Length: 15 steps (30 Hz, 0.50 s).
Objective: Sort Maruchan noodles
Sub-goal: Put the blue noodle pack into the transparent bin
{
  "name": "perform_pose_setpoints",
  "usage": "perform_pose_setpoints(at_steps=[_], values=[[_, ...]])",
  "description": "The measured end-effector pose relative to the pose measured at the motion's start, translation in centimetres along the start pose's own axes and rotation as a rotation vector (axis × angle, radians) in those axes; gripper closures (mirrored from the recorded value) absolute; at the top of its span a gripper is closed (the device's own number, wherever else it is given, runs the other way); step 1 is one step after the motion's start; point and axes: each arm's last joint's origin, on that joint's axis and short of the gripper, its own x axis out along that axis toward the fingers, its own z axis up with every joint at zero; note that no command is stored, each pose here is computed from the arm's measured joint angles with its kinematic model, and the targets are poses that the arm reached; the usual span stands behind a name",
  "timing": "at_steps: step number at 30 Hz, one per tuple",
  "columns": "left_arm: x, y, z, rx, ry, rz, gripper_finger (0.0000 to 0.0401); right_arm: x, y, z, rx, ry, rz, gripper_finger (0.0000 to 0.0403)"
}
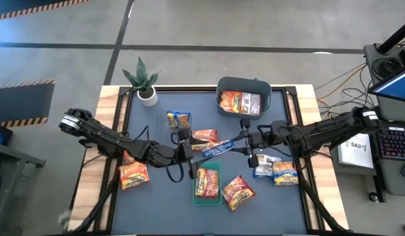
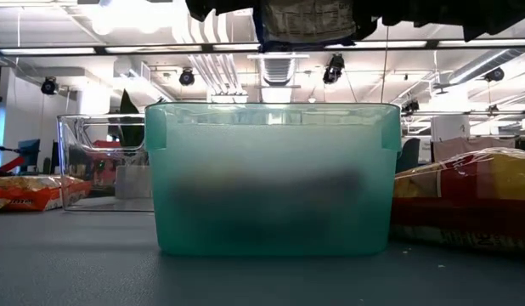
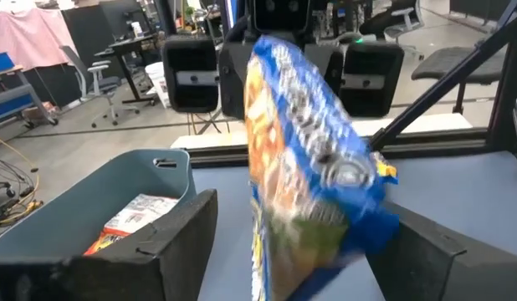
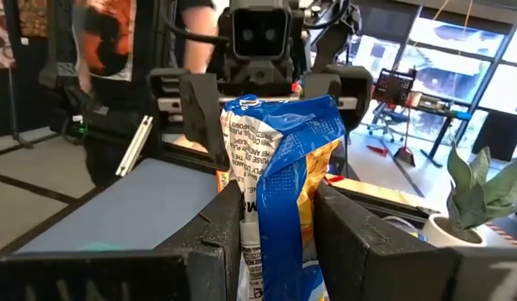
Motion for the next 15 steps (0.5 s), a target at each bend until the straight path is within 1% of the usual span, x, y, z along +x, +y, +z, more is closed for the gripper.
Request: perform_pose_setpoints(at_steps=[2, 5, 12, 14, 15], values=[[0.00, 0.00, 0.04, -0.002, -0.004, 0.001, 0.0158, 0.01, 0.00, -0.04, 0.000, 0.001, -0.001, 0.0301], [0.03, -0.02, -0.01, -0.001, -0.002, 0.001, 0.0190, 0.01, -0.03, 0.10, -0.001, -0.013, -0.004, 0.0300], [0.41, -0.27, -0.13, 0.007, 0.004, 0.004, 0.0288, 0.13, -0.01, -0.09, 0.002, -0.005, -0.004, 0.0289], [0.44, -0.28, -0.14, 0.006, 0.006, 0.013, 0.0308, 0.21, 0.00, -0.19, 0.035, -0.001, -0.004, 0.0286], [0.44, -0.28, -0.11, 0.003, 0.006, 0.013, 0.0309, 0.27, -0.02, -0.28, 0.057, 0.000, -0.006, 0.0282]])
